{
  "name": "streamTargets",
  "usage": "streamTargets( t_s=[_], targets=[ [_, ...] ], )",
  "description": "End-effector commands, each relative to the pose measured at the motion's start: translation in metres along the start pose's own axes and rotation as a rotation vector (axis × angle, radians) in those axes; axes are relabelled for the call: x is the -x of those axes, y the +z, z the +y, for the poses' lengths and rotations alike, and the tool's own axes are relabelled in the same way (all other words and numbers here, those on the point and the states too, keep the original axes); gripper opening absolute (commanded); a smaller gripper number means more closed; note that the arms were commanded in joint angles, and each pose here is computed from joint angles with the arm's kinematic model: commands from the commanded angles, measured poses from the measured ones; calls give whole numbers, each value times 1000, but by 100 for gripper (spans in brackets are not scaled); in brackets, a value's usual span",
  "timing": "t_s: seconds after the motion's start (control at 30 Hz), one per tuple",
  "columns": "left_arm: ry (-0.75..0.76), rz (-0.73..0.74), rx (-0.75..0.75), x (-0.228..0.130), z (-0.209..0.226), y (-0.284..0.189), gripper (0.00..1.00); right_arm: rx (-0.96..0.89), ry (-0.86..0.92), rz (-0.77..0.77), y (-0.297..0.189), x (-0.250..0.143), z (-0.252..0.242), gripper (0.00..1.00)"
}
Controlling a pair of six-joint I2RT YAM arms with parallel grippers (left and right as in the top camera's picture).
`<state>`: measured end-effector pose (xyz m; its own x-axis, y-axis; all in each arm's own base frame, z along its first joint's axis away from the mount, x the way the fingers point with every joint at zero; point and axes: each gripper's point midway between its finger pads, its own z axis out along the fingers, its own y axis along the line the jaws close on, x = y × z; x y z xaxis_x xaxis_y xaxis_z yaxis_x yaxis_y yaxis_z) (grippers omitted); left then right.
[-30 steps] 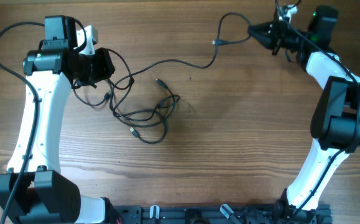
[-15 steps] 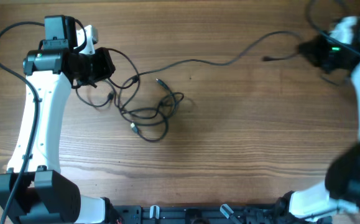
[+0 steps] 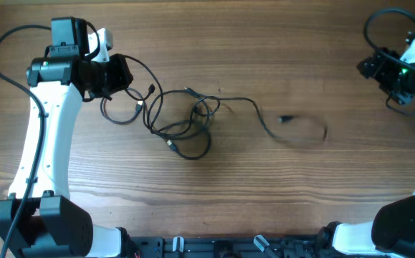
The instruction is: Untangle cables
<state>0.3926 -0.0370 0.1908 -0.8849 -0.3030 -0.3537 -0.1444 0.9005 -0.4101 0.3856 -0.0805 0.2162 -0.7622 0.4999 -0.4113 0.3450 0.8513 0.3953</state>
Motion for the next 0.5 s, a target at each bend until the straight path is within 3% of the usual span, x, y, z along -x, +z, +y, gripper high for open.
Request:
streamTargets(
  t_s=[0.0, 0.23, 0.37, 0.47],
  targets=[
    [-3, -7, -13, 3, -4, -1, 4, 207, -198, -9, -10, 1, 73, 79],
    [-3, -7, -13, 3, -4, -1, 4, 506, -374, 191, 25, -83, 220, 77],
    [-3, -6, -13, 3, -4, -1, 4, 532, -401, 325, 63, -132, 257, 77],
    [-3, -6, -13, 3, -4, -1, 4, 554, -324, 444, 82, -163, 274, 70]
  ],
)
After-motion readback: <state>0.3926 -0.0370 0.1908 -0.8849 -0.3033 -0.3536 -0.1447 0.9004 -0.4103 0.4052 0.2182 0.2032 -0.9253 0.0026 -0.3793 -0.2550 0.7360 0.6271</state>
